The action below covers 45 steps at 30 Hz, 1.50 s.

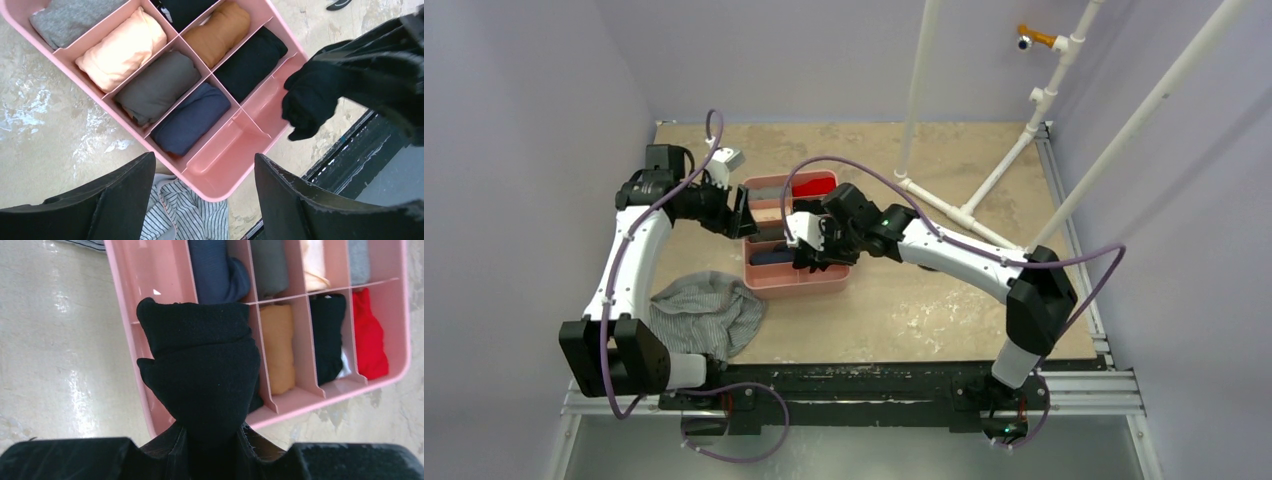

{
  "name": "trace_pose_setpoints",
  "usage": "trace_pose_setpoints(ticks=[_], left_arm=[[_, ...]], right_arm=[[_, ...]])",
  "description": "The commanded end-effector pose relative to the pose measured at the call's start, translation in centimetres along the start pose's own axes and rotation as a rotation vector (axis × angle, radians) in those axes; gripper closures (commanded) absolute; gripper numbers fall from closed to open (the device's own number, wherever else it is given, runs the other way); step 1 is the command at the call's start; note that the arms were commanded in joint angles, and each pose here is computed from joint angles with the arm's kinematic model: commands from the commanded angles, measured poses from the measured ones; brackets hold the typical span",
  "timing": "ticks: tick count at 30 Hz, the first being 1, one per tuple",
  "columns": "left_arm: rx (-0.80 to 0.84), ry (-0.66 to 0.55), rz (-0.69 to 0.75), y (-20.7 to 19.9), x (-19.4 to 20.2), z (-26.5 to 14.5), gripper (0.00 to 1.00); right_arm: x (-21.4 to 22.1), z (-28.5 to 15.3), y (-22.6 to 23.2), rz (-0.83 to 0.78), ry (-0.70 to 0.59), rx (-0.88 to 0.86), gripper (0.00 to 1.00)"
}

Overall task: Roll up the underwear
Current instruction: Place the underwear in the storage box.

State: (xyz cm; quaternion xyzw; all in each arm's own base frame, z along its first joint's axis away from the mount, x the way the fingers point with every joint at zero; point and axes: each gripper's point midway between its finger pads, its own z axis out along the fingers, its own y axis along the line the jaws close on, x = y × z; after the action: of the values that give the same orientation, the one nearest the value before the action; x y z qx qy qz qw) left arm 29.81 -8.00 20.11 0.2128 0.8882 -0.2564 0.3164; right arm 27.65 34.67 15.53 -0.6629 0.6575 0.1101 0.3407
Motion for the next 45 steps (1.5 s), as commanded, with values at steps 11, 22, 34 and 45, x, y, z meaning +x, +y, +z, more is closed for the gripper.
trace_pose_setpoints(ticks=[11,22,34,45], left_arm=[[0.013,-0.082,0.023,-1.2,-1.7,-1.3,0.29],[0.03,-0.082,0.024,-1.6,-1.6,-1.4,0.29],[0.049,-0.075,0.018,-1.8,-1.5,-1.2,0.29],[0.041,-0.064,0.017,-1.6,-1.3,-1.2,0.29]], right_arm=[[-1.7,3.0,0.4,-0.031,0.037,0.079,1.0],[0.9,4.8,1.8,-0.035,0.15,0.016,1.0],[2.1,4.8,2.8,-0.037,0.201,-0.033,1.0],[1.6,4.1,2.7,-0.042,0.205,-0.043,1.0]])
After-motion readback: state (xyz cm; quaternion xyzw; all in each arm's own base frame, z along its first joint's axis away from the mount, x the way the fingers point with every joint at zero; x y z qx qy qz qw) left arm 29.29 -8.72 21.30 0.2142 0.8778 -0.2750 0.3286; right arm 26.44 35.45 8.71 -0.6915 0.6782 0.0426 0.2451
